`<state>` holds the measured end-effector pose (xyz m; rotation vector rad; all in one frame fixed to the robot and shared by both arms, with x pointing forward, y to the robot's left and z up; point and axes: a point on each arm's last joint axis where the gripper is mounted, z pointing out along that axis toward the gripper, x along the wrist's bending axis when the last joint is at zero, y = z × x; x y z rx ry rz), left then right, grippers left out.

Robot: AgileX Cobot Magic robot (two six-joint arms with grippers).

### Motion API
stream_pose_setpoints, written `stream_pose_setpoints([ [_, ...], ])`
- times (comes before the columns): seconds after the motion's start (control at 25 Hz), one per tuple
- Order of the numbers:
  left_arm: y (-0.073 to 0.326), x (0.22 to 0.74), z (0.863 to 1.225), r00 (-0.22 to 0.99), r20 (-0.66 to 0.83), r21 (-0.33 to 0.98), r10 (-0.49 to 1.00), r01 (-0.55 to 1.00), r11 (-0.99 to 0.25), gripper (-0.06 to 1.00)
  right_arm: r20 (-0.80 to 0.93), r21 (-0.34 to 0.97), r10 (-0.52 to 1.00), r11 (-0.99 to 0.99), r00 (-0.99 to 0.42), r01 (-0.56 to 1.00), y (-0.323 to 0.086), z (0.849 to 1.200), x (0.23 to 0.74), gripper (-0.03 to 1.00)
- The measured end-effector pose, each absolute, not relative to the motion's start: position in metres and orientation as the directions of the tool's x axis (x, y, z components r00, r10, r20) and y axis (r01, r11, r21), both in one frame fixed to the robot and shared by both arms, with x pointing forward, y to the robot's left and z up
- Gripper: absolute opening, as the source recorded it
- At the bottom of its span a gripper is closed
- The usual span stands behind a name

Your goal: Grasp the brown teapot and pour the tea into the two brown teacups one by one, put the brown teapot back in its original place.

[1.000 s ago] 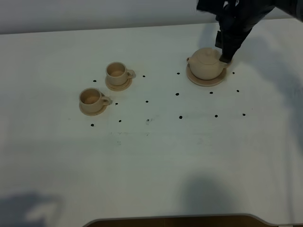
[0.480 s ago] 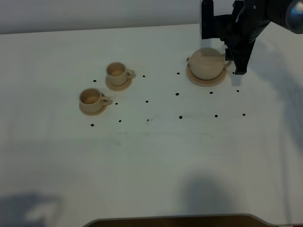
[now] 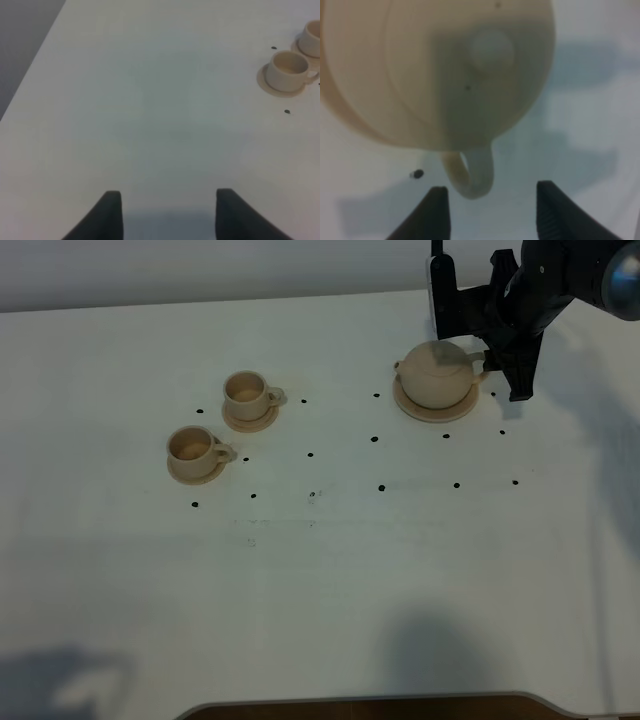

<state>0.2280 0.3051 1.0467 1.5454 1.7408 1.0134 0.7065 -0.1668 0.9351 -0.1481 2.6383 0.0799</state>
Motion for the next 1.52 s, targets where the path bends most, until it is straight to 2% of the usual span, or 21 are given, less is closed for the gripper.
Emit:
stream_pose_setpoints([
  [0.72, 0.305, 0.228, 1.047, -0.148, 0.054, 0.844, 0.987, 0.535, 0.034, 0.44, -0.450, 0.047, -0.075, 0.993, -0.890, -0.107, -0.167, 0.926, 0.706, 0.39],
  [1.52, 0.305, 0.228, 1.047, -0.149, 0.054, 0.844, 0.987, 0.535, 0.035, 0.44, -0.335, 0.096, -0.007, 0.995, -0.942, -0.041, -0.166, 0.921, 0.697, 0.39],
])
